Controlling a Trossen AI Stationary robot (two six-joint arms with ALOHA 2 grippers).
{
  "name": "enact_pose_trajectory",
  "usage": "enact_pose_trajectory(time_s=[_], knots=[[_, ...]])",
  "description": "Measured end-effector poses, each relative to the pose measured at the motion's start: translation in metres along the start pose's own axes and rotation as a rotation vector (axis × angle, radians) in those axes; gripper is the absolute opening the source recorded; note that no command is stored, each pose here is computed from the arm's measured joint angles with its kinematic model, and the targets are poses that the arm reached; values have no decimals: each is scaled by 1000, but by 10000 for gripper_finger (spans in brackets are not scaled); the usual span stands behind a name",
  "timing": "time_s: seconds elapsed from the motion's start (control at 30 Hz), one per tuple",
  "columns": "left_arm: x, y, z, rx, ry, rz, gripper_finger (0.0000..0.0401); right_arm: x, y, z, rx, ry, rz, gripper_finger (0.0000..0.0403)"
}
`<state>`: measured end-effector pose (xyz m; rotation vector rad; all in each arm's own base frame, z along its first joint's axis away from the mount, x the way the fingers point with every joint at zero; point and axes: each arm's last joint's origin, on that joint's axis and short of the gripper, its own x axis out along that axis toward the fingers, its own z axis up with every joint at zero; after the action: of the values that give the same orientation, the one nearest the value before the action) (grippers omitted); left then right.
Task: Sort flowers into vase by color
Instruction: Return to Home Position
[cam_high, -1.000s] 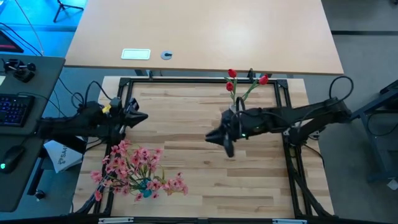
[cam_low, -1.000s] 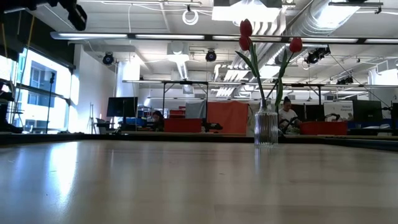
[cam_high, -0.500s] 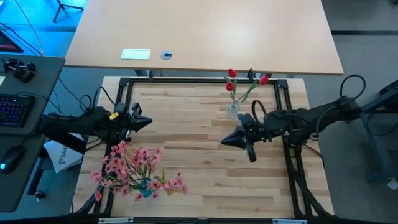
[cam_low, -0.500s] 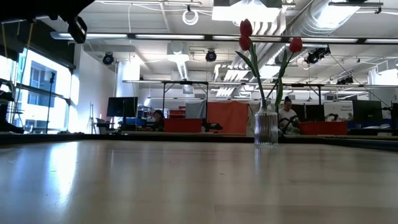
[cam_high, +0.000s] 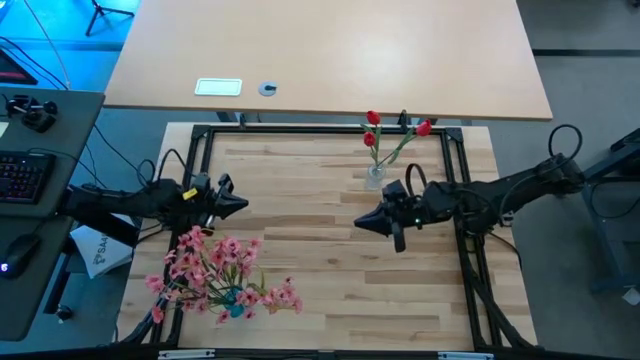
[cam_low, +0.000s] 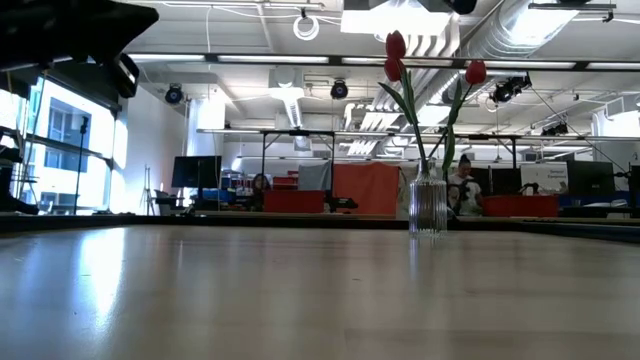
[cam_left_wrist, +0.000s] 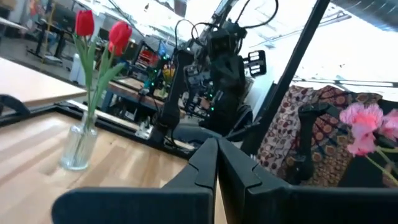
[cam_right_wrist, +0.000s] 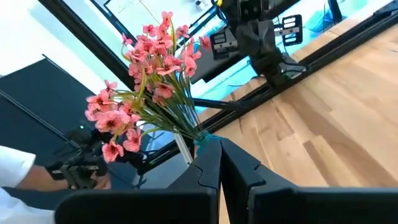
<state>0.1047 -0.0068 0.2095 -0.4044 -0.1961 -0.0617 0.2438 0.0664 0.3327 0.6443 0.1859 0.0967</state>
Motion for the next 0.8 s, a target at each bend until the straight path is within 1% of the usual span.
enact_pose_trajectory(time_s=[0.1,0.33,0.5,0.6,0.67,0.7,0.8], knots=[[0,1,-2,-7,17,4,0,0,-1,-2,-33,19,-15,0],[0,3,-3,-5,15,51,0,-4,-7,-8,-45,90,-74,0],[-1,5,-6,-1,37,80,0,-11,-6,-7,-42,132,-59,0],[-1,6,-10,-5,29,76,0,-21,-5,-3,-25,124,-53,0],[-2,11,-22,-34,11,78,0,-28,-4,-1,-17,118,-48,0],[-3,13,-24,-41,31,95,0,-32,-2,1,-16,111,-38,0],[-3,13,-24,-24,15,123,0,-42,3,4,-15,90,-4,0]])
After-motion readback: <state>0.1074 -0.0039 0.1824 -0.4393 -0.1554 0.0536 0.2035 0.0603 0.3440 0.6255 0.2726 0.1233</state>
